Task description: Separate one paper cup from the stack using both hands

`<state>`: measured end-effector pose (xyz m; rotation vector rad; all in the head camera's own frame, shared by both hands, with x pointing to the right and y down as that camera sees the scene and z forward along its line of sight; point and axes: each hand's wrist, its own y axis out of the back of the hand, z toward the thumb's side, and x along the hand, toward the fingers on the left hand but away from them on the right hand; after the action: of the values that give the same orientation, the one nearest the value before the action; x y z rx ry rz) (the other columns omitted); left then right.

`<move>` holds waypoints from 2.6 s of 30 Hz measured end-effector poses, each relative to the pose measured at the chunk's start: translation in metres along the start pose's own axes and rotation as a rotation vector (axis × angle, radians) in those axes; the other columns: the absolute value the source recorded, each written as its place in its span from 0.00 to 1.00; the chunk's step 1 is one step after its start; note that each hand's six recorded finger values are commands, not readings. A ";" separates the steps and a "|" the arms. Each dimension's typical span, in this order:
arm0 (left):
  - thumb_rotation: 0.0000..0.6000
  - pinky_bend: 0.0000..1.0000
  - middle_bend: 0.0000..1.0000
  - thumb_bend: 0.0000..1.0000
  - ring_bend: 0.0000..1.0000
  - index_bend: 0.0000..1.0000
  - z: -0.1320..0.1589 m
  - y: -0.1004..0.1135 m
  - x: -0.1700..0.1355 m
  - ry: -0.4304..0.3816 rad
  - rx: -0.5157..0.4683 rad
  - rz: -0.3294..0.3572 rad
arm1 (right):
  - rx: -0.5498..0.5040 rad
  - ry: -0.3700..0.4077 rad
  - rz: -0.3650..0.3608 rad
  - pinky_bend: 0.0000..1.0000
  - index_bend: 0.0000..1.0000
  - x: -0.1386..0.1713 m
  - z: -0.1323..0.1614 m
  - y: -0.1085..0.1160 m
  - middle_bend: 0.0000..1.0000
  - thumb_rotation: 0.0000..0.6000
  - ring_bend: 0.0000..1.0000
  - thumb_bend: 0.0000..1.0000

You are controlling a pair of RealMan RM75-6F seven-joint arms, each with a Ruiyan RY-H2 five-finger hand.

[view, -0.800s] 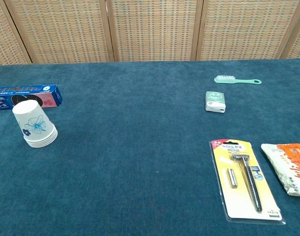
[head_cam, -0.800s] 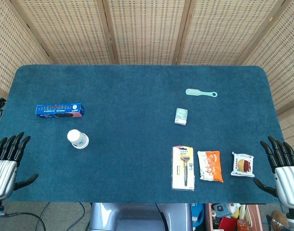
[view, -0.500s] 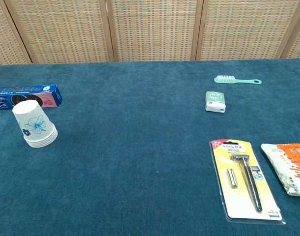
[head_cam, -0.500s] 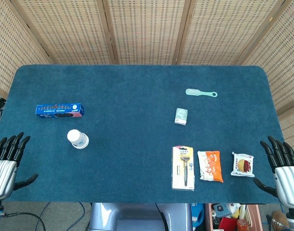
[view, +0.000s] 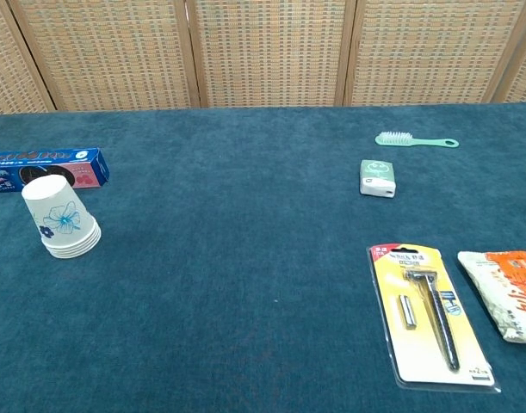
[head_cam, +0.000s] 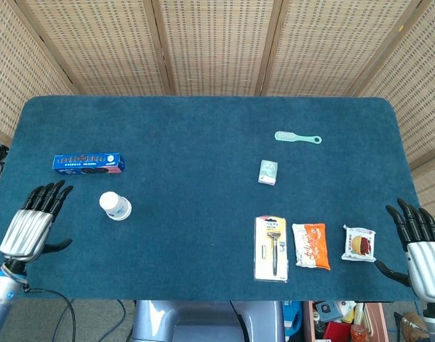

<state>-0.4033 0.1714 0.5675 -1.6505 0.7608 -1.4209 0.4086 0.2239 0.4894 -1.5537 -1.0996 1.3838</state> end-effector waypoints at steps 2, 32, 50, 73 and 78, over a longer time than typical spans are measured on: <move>1.00 0.24 0.05 0.00 0.14 0.01 -0.001 -0.005 0.015 -0.028 0.032 -0.012 | 0.005 -0.005 0.004 0.00 0.00 -0.002 -0.001 -0.001 0.00 1.00 0.00 0.00; 1.00 0.46 0.46 0.08 0.49 0.46 0.043 -0.070 0.116 -0.256 0.160 -0.044 | 0.032 -0.045 0.040 0.00 0.00 -0.010 -0.008 -0.014 0.00 1.00 0.00 0.00; 1.00 0.48 0.49 0.10 0.51 0.50 0.043 -0.036 0.110 -0.219 -0.160 0.043 | 0.030 -0.015 0.033 0.00 0.00 -0.013 -0.004 -0.017 0.00 1.00 0.00 0.00; 1.00 0.48 0.49 0.10 0.51 0.50 0.185 -0.012 0.163 -0.288 -1.451 -0.366 | 0.035 0.550 -0.200 0.00 0.33 -0.083 0.059 -0.011 0.17 1.00 0.03 0.02; 1.00 0.48 0.49 0.10 0.51 0.50 0.229 -0.011 0.177 -0.320 -1.500 -0.419 | 0.039 0.626 -0.218 0.01 0.36 -0.101 0.080 -0.005 0.19 1.00 0.05 0.08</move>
<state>-0.1469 0.0703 0.6555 -3.1900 1.5031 -0.6380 0.3246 0.1298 0.5182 -1.6218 -0.8104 0.6896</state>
